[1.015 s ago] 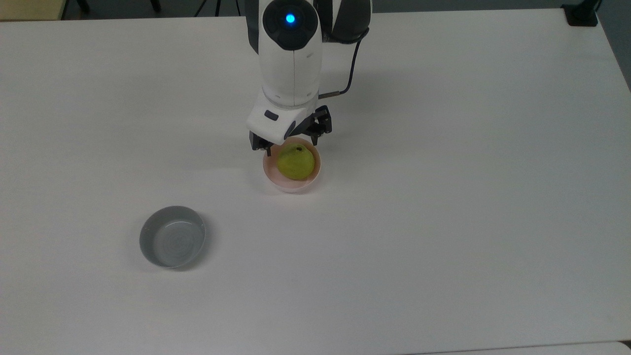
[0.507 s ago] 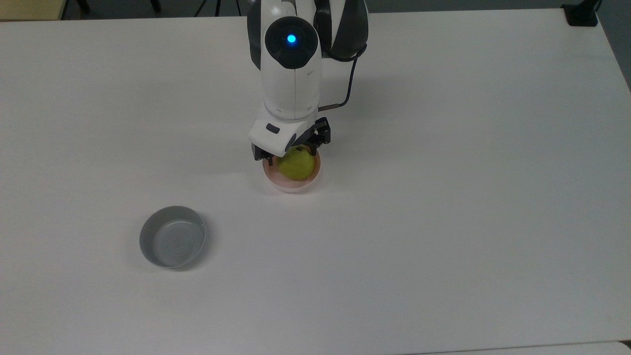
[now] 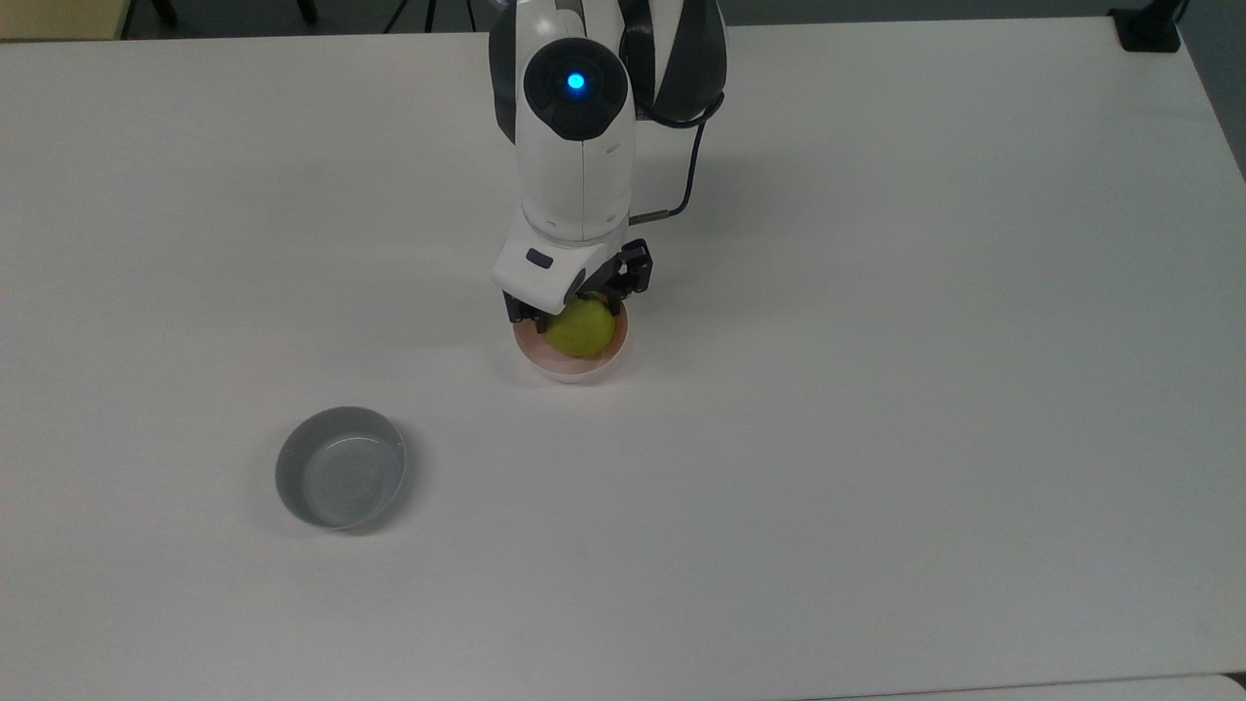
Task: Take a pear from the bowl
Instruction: 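Close the gripper around the green pear inside the pink bowl, then lift the pear out of the pink bowl and carry it away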
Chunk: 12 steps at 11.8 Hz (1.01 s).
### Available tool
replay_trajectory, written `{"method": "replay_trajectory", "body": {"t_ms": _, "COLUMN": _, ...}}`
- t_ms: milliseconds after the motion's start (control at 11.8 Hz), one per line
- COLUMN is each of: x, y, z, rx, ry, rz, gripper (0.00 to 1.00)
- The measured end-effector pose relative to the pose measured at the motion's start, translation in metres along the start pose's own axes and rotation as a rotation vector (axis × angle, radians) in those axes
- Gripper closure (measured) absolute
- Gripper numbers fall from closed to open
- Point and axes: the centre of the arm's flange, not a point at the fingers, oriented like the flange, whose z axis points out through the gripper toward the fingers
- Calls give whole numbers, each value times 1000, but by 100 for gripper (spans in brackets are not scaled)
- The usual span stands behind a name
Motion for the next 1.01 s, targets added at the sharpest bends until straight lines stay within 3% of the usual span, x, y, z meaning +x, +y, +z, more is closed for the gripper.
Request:
{"method": "replay_trajectory", "body": {"t_ms": 592, "x": 2, "y": 1, "z": -10, "rx": -4, "ry": 18, "rz": 2, "gripper": 22}}
{"method": "replay_trajectory", "body": {"t_ms": 1015, "x": -15, "y": 6, "z": -93, "rx": -15, "ry": 15, "rz": 68, "gripper": 22}}
